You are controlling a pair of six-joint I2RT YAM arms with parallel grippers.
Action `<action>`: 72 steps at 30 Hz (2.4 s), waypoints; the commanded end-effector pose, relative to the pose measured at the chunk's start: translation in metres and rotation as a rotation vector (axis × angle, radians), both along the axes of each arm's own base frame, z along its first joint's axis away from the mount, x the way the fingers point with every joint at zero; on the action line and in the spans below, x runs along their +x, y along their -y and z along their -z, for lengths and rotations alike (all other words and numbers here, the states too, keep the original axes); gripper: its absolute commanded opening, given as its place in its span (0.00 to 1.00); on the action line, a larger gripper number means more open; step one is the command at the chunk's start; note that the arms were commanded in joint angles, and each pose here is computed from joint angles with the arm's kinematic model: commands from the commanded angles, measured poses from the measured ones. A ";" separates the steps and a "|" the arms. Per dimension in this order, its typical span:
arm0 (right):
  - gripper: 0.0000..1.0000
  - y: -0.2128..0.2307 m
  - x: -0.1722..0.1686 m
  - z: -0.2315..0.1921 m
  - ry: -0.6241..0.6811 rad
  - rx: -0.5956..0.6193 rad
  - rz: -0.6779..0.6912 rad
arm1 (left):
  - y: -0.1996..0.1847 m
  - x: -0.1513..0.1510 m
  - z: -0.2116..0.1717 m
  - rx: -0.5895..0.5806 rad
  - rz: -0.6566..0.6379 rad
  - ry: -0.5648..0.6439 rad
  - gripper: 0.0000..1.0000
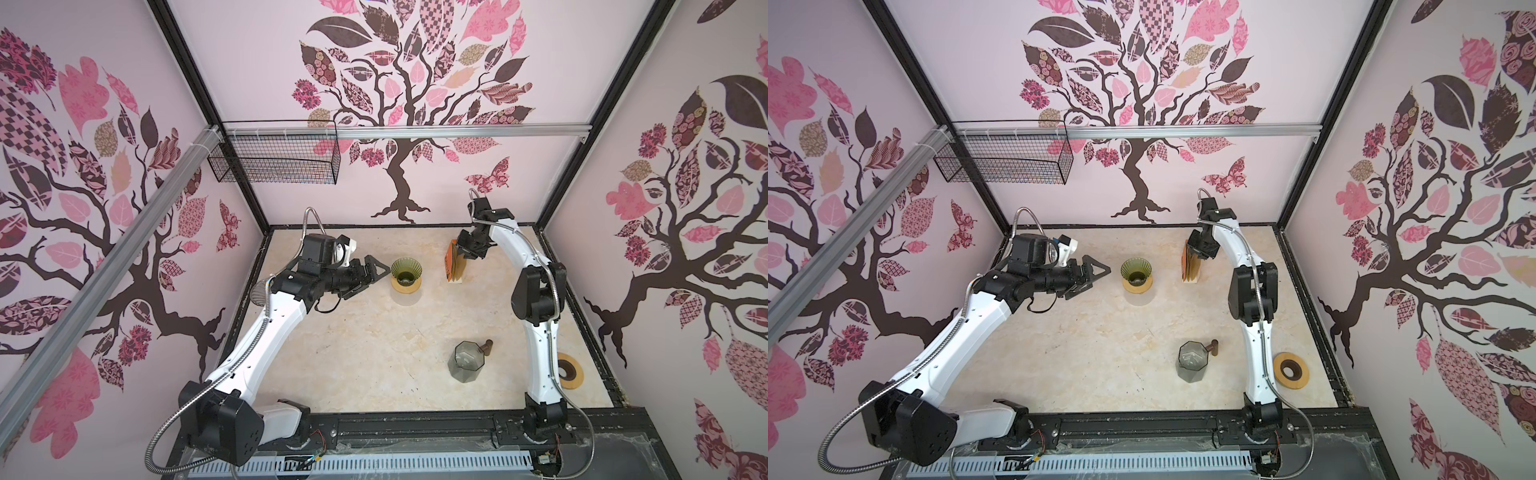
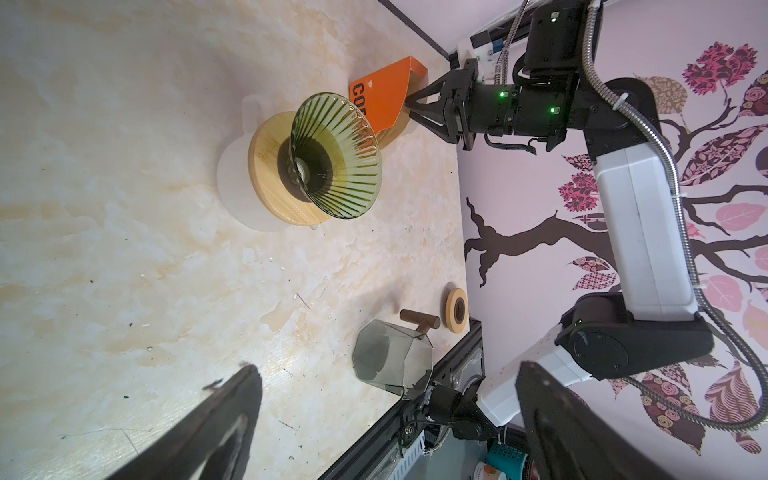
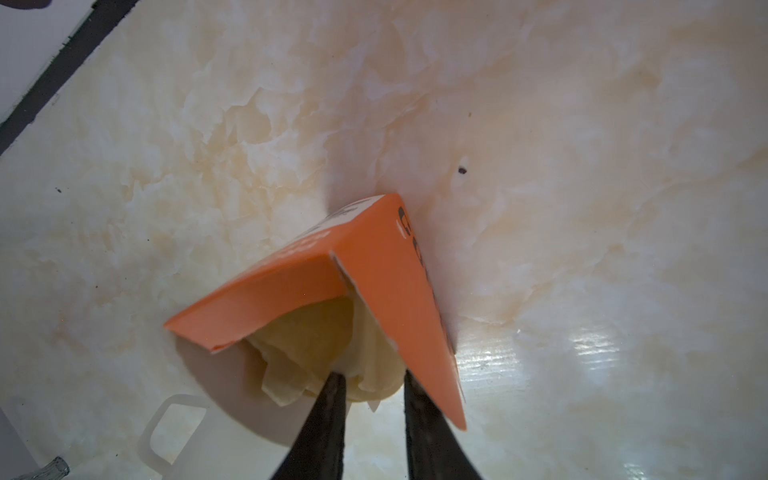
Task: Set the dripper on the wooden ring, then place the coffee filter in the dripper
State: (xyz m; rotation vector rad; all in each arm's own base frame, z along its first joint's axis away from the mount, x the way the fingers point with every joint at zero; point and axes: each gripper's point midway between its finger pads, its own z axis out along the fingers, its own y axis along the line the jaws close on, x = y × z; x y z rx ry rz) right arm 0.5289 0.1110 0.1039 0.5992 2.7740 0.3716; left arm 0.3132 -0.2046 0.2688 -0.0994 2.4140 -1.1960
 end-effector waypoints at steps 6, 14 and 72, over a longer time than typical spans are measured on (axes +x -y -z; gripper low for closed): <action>0.23 0.003 0.006 0.003 0.003 -0.022 0.008 | 0.001 0.002 0.005 -0.003 0.006 0.004 0.98; 0.20 0.003 0.005 -0.001 0.009 -0.025 -0.001 | 0.002 0.003 0.007 -0.005 0.009 -0.001 0.98; 0.00 0.006 -0.014 -0.061 0.126 -0.092 -0.090 | 0.000 0.004 0.016 -0.008 -0.001 -0.019 0.98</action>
